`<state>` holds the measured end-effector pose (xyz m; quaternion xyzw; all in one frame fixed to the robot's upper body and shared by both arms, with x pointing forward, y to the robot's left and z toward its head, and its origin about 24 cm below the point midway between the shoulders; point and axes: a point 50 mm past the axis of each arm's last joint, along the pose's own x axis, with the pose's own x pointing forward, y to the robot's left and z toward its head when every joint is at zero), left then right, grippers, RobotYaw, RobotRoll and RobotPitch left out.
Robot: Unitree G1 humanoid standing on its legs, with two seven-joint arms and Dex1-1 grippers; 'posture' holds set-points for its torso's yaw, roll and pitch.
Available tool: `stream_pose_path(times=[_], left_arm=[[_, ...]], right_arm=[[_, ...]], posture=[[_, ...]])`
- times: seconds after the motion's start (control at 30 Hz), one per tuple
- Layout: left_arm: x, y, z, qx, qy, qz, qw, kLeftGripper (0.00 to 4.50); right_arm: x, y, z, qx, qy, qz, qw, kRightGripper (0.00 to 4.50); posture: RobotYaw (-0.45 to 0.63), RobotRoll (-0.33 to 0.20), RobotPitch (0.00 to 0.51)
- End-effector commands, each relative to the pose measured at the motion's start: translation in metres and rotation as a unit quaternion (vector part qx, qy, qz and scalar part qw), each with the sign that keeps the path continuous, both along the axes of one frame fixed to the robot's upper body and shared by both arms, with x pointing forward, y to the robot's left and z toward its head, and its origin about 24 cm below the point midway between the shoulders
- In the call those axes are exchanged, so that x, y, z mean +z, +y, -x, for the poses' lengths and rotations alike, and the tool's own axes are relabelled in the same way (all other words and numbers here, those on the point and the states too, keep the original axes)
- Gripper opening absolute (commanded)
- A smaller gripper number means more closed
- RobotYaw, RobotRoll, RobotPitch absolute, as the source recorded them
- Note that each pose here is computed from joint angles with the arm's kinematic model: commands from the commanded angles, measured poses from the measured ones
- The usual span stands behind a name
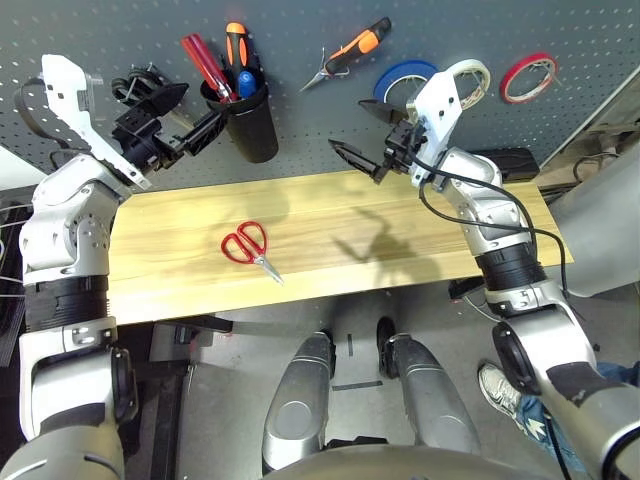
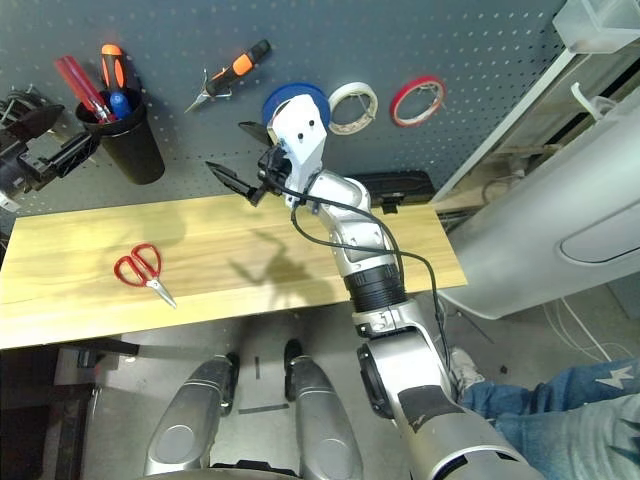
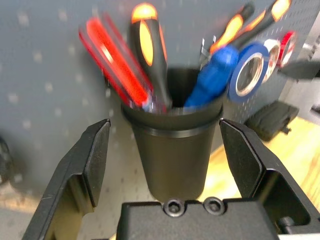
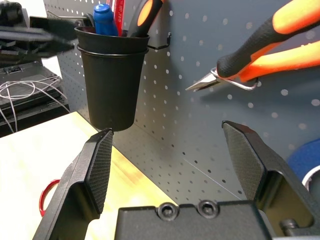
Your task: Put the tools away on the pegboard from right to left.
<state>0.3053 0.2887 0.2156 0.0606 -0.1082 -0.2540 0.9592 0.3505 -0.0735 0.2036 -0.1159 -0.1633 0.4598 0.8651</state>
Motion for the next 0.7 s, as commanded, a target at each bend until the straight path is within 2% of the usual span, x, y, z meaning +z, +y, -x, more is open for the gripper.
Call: stream_pose_path(times=[0.03,0.27,0.37,0.43,0.7], left_arm=[[-0.023,0.006,0.006,0.006,0.056,-0.004,0.998,4.46],[-0.049,0.008,0.016,0.006,0.11,-0.001,0.994,4.46],[-0.067,0.01,0.022,0.011,0.16,-0.001,0.987,4.46],[-0.081,0.011,0.026,0.016,0.195,-0.016,0.98,4.46],[-0.119,0.019,0.028,0.088,0.254,-0.075,0.96,4.46]], right_arm=[[-0.007,-0.002,0.0,-0.003,0.011,0.006,1.0,4.5],[-0.013,-0.002,0.001,0.0,0.026,0.013,1.0,4.5],[-0.018,-0.002,0.001,-0.002,0.043,0.02,0.999,4.5],[-0.021,-0.002,0.0,-0.006,0.051,0.023,0.998,4.5],[-0.03,0.001,0.001,-0.011,0.075,0.031,0.997,4.5]], posture=[[0.14,0.0,0.249],[0.13,0.0,0.263],[0.13,0.0,0.266],[0.13,0.0,0.269],[0.12,0.0,0.278]])
